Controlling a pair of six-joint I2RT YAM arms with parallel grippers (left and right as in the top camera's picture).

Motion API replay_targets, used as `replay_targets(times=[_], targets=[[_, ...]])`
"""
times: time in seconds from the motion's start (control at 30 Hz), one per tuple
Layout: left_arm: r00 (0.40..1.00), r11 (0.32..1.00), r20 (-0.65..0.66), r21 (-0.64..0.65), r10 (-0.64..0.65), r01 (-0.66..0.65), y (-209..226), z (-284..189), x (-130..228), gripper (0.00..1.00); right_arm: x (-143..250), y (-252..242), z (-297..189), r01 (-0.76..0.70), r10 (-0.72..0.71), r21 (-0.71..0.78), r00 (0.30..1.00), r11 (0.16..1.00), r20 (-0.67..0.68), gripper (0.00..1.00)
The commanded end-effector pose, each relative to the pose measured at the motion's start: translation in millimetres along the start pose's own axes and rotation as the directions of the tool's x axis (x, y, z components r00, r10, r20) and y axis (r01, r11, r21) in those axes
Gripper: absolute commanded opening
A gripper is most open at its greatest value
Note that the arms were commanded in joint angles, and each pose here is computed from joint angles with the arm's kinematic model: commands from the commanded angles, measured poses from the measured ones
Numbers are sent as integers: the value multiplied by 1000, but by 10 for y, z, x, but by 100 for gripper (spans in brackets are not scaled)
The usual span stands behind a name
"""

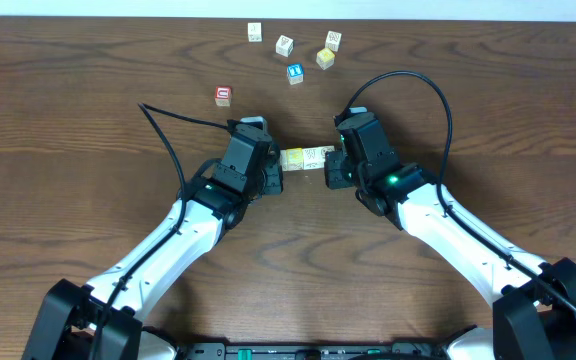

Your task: Lift 4 blocks

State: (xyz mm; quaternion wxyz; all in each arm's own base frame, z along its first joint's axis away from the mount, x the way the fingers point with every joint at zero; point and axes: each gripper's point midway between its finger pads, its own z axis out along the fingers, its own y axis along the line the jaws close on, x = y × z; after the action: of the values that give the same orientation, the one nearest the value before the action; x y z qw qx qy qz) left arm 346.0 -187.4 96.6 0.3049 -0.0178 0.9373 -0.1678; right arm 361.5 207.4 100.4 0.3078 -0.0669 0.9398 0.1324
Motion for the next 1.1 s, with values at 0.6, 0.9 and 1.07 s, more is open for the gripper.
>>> replay_targets(times=[0.6, 0.9, 1.07], targets=[[993, 963, -97, 267, 62, -34, -695, -38, 216, 7, 226, 899, -48, 49, -85, -347, 992, 937, -90, 1], [992, 966, -112, 258, 58, -27, -668, 64, 254, 7, 279, 879, 22, 45, -87, -338, 990, 940, -109, 1], [990, 969, -130, 247, 55, -22, -633, 119, 294, 7, 341, 858, 99, 40, -87, -330, 987, 943, -131, 1]])
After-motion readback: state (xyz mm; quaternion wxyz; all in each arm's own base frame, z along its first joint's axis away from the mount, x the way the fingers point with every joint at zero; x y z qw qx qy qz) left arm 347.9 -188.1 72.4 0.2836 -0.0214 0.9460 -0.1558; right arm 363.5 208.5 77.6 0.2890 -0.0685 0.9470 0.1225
